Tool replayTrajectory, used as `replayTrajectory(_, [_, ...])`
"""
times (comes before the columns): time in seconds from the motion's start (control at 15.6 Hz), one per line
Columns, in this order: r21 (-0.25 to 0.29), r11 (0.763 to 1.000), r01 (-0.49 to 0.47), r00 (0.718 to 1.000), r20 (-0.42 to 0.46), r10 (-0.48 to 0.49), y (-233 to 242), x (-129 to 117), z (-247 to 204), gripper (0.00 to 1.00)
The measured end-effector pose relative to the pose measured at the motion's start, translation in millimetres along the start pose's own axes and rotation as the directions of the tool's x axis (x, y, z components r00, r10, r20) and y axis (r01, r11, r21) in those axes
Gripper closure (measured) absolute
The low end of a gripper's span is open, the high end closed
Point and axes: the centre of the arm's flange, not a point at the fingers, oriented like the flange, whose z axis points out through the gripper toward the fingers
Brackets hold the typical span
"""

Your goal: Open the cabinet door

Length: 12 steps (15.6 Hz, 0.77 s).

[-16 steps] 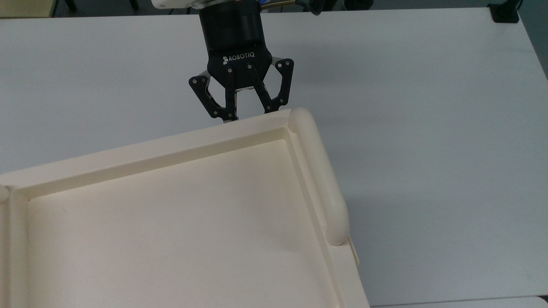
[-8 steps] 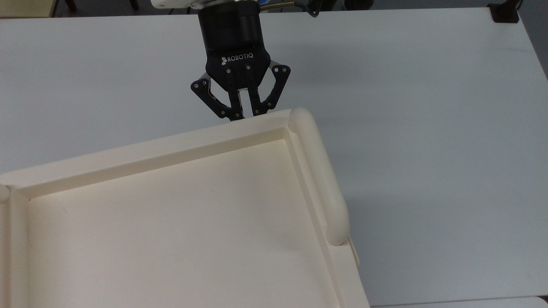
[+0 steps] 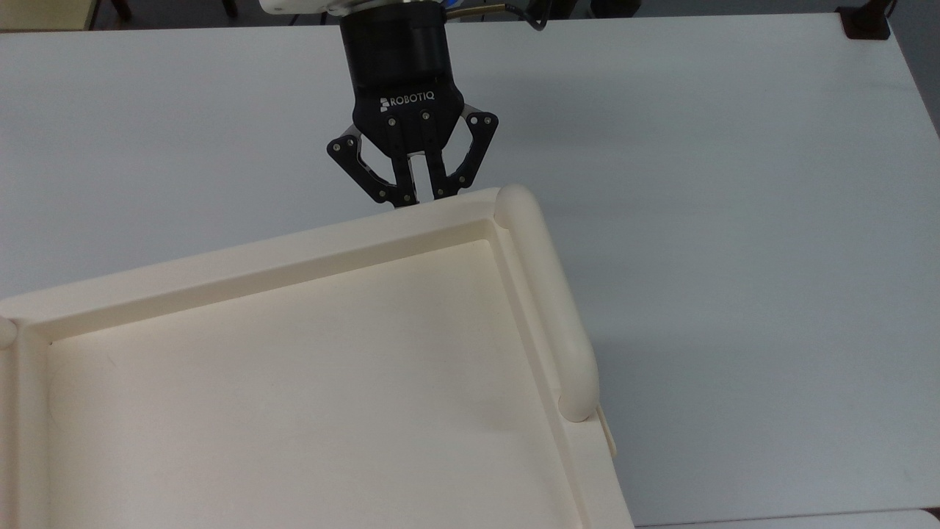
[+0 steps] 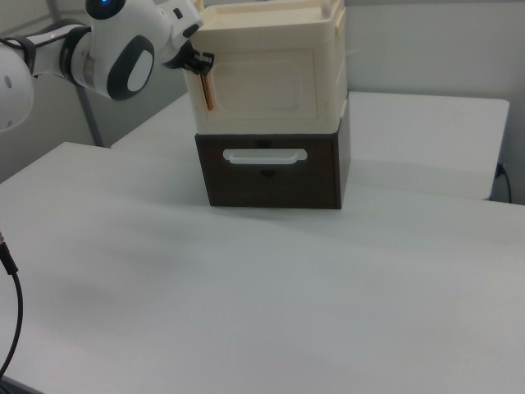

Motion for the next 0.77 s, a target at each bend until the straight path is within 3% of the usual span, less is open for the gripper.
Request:
replayTrajectory(0.38, [0.001, 1.0, -0.001, 1.0, 0.01, 0.001, 1.4, 0.1, -2.1, 0.85])
replayTrajectory(0.77, [0.014, 1.0, 0.013, 0.996, 0.089, -0.014, 9.2, 0.1, -16.1, 0.85])
